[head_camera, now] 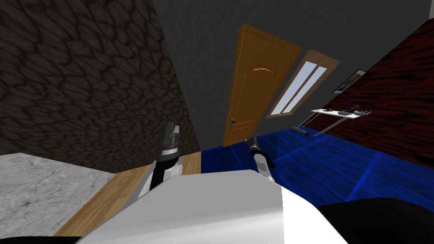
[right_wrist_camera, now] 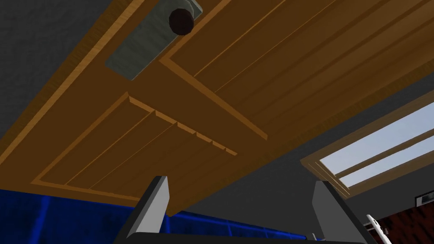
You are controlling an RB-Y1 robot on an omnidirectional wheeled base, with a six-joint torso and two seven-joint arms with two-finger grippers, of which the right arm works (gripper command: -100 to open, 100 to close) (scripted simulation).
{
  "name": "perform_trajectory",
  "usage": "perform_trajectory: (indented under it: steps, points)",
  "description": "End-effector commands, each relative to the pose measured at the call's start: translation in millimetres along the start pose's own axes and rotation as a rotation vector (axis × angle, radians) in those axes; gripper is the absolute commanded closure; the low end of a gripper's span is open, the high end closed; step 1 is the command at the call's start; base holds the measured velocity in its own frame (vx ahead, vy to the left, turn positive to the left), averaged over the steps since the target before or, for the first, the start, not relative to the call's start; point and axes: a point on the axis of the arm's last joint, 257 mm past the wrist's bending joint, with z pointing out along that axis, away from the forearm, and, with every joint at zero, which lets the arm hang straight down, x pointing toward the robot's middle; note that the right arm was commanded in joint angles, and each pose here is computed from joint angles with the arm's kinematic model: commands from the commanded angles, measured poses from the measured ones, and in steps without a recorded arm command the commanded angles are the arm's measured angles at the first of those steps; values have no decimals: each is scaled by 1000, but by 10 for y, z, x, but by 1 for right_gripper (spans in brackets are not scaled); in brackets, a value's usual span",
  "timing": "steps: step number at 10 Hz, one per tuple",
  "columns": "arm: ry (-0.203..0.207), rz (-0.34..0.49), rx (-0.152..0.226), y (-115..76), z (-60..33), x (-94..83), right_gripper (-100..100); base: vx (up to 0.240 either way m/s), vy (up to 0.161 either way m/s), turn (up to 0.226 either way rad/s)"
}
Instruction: Pull the door open
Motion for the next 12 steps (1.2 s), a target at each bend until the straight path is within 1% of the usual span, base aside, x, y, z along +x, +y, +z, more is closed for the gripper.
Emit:
perform_trajectory:
  steps: [1,4,5,7,8,12]
  points:
    - [0,27,14,-30,8,-23,-100,47,-48,54]
    - [-1,126,67,-185,50,-105,-100,66,-52,110]
    - [-1,132,66,-183,50,-102,-100,52,-56,41]
    - [3,199,97,-276,71,-136,-100,42,-62,104]
    - [4,203,97,-275,71,-134,-100,41,-52,49]
    - [20,337,145,-432,100,-152,-100,56,-67,109]
